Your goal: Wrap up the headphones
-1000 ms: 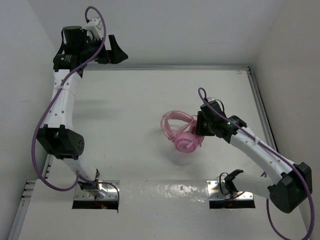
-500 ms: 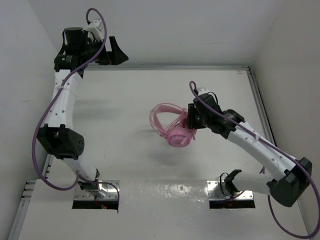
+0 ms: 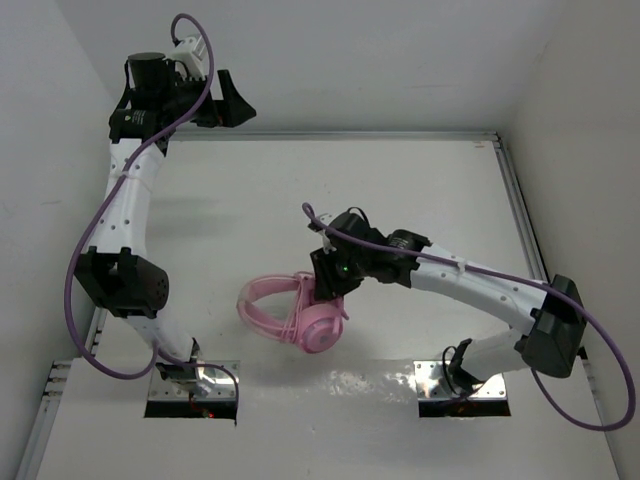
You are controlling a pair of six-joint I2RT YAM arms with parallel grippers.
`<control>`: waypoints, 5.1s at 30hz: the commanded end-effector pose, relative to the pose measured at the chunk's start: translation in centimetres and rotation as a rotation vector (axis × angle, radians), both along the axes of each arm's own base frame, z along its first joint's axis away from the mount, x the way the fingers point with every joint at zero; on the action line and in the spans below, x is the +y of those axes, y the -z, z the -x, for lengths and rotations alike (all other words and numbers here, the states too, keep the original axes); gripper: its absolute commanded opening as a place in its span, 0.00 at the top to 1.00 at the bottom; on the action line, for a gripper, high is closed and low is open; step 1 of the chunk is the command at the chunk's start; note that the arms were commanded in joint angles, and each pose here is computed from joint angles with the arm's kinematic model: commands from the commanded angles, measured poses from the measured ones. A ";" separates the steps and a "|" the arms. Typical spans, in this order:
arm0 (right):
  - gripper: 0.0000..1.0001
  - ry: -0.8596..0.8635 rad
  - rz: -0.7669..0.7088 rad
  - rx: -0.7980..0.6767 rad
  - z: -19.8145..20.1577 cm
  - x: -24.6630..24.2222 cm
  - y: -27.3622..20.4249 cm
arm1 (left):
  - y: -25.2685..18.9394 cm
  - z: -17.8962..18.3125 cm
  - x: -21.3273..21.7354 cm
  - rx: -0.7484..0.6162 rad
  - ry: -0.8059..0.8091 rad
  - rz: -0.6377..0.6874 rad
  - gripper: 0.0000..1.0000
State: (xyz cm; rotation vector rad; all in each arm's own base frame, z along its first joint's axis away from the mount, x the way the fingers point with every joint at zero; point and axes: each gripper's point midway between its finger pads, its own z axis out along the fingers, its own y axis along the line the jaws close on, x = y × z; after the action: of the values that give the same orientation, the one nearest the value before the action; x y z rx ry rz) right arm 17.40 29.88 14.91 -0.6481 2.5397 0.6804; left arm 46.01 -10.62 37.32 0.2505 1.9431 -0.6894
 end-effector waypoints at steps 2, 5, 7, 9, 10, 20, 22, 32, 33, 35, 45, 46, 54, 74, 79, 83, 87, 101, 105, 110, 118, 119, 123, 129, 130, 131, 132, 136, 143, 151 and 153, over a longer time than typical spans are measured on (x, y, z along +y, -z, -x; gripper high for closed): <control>1.00 -0.093 -0.238 -0.020 0.6 4.6 -4.3 | -1.4 -0.4 0.0 -0.056 0.001 0.007 0.06; 1.00 -0.075 -0.259 -0.013 0.8 4.5 -3.9 | -1.2 -0.4 -0.2 -0.052 0.009 0.012 0.06; 1.00 -0.041 -0.275 -0.018 0.4 4.5 -4.0 | -1.1 -0.5 -0.2 -0.048 0.010 0.016 0.06; 1.00 0.046 -0.284 -0.038 -0.7 3.8 -4.1 | -1.1 -0.4 -0.4 -0.046 0.017 0.021 0.06; 1.00 0.098 -0.281 -0.054 -1.4 3.2 -4.1 | -0.9 -0.5 -0.4 -0.042 0.017 0.025 0.06; 1.00 0.588 -0.174 -0.185 -6.5 -4.3 -1.4 | -0.5 0.0 -0.8 -0.025 0.035 0.037 0.06; 1.00 0.685 -0.117 -0.213 -6.9 -6.5 -0.6 | -0.4 0.1 -0.9 -0.022 0.039 0.039 0.06; 1.00 0.615 -0.062 -0.336 -7.2 -8.2 -3.4 | 0.2 -0.2 -1.1 -0.007 0.042 0.043 0.07; 1.00 0.522 -0.057 -0.320 -6.9 -6.7 -3.7 | 0.4 -0.4 -1.0 -0.006 0.036 0.040 0.07; 1.00 0.405 -0.061 -0.300 -6.5 -4.8 -3.9 | 0.4 -0.7 -0.9 -0.026 0.037 0.031 0.15; 1.00 -0.206 -0.305 -0.476 -3.9 3.3 -14.1 | 10.2 -3.3 -4.1 0.048 0.318 0.012 0.31; 1.00 -0.229 -0.308 -0.488 -3.8 3.4 -14.8 | 10.3 -3.4 -4.8 0.042 0.342 0.025 0.31; 1.00 -0.232 -0.340 -0.593 -6.1 5.2 -19.0 | 9.8 3.7 -11.8 -0.060 0.654 0.008 0.30; 1.00 0.207 -0.441 -0.481 -10.1 -1.5 -10.6 | 20.5 17.3 -16.7 0.290 1.039 -0.014 0.39; 1.00 0.201 -0.459 -0.443 -8.9 -1.7 -8.8 | 20.6 15.5 -16.9 0.278 0.972 -0.049 0.40; 1.00 0.104 -0.441 -0.406 -6.1 -0.1 -8.0 | 20.2 13.4 -16.9 0.239 0.905 -0.099 0.36; 1.00 0.038 -0.424 -0.357 -3.4 1.5 -7.0 | 19.4 12.5 -16.9 0.199 0.889 -0.123 0.31; 1.00 -0.247 -0.375 -0.214 4.6 6.7 -4.6 | 15.9 8.1 -16.5 0.075 0.772 -0.160 0.22; 1.00 -0.215 -0.360 -0.209 4.4 5.4 -3.1 | 15.1 7.2 -16.5 0.060 0.747 -0.136 0.22; 1.00 -0.145 -0.336 -0.198 1.6 4.8 -2.0 | 15.9 6.5 -16.5 0.080 0.721 -0.127 0.22; 1.00 -0.148 -0.246 -0.241 -2.6 8.0 -0.8 | 18.0 4.7 -14.3 0.161 0.621 -0.120 0.21; 1.00 -0.129 -0.247 -0.248 -3.3 8.3 -0.9 | 18.1 4.1 -13.6 0.171 0.593 -0.108 0.20; 1.00 0.024 -0.207 -0.218 -7.2 9.0 1.8 | 18.2 0.0 -8.2 0.211 0.375 -0.095 0.20; 1.00 0.144 -0.156 -0.255 -12.1 11.7 3.1 | 19.4 0.0 -5.5 0.223 0.334 -0.198 0.19; 1.00 0.168 -0.134 -0.264 -13.3 12.1 4.0 | 19.4 0.2 -5.4 0.222 0.336 -0.200 0.19; 1.00 0.194 -0.126 -0.262 -14.2 12.1 4.5 | 19.5 0.6 -5.4 0.223 0.338 -0.204 0.19; 1.00 0.213 -0.111 -0.257 -14.9 12.0 5.1 | 19.7 0.7 -5.2 0.221 0.341 -0.212 0.19; 1.00 0.272 -0.018 -0.295 -18.2 11.4 7.2 | 19.7 1.3 -4.8 0.213 0.339 -0.230 0.19; 0.39 0.132 0.067 -0.347 -18.8 11.9 6.7 | 19.7 1.5 -3.9 0.207 0.334 -0.253 0.17; 0.23 0.081 0.064 -0.387 -17.6 10.7 2.2 | 18.6 0.9 -3.7 0.184 0.322 -0.248 0.17; 0.22 0.080 0.049 -0.402 -17.1 10.1 0.7 | 18.3 0.8 -3.6 0.179 0.319 -0.246 0.17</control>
State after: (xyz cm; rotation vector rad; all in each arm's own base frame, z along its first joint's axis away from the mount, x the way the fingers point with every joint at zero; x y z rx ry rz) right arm 34.62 40.51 8.06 -0.6231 2.3103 0.3669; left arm 44.77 -14.31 15.02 0.6581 2.2878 -0.7238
